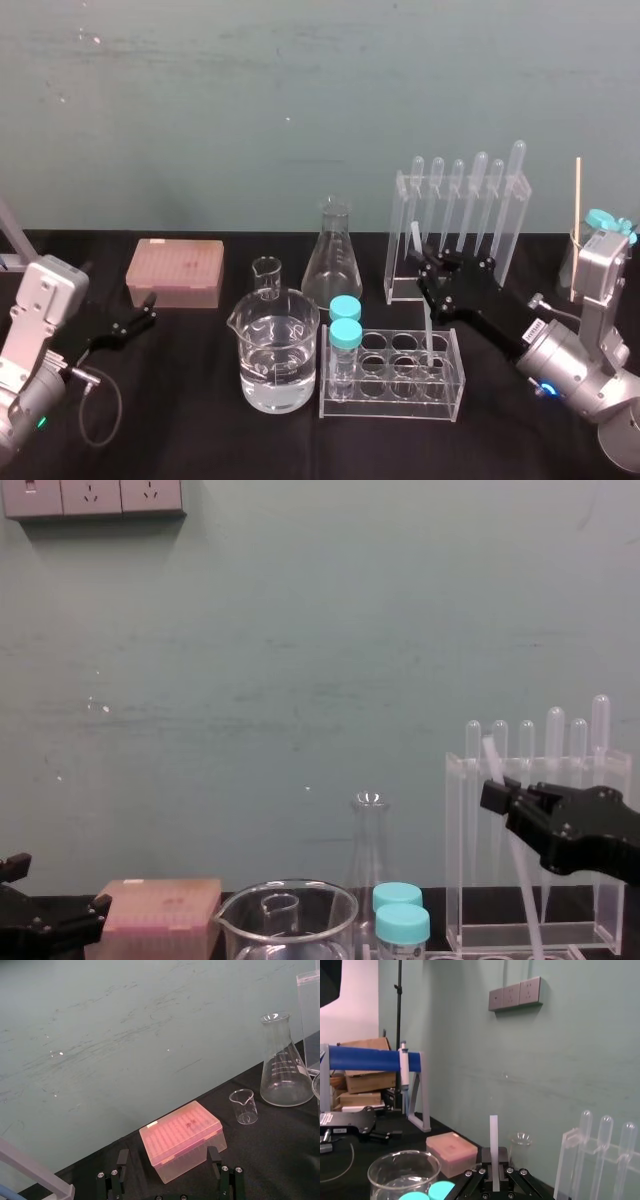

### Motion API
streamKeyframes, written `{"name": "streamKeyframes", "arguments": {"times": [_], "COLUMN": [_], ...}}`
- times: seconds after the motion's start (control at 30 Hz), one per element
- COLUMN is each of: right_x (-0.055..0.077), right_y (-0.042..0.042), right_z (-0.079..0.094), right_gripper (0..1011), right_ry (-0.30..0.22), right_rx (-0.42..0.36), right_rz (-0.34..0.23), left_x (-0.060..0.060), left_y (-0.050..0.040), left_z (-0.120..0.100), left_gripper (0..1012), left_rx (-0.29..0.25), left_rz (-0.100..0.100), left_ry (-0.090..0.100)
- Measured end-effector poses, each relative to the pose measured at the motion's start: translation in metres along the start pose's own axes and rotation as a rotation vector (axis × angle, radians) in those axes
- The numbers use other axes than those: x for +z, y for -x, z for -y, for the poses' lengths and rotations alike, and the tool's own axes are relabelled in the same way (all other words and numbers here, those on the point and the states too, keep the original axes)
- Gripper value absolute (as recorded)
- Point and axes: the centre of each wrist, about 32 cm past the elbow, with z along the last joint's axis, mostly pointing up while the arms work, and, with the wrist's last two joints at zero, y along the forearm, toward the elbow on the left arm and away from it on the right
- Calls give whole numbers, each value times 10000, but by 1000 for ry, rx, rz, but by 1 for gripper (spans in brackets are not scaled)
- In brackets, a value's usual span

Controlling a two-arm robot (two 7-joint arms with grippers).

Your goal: Pick up the stirring rod with one hand, then place it down.

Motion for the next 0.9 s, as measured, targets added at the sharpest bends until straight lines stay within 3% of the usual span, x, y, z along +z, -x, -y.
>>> {"name": "streamKeyframes", "arguments": {"times": [0.47, 0.9], "right_x": [-38, -36], "right_y": [-10, -8], "right_z": [7, 6], "right_gripper": [64, 64], "right_ry": [97, 91], "right_rx": [10, 10], "right_rz": [-21, -19], "left_x": [0, 0], "left_y": [0, 0], "left_z": [0, 0], "left_gripper": [1000, 1000], "left_rx": [0, 0], "left_rz": [0, 0], "left_ry": [0, 0]}}
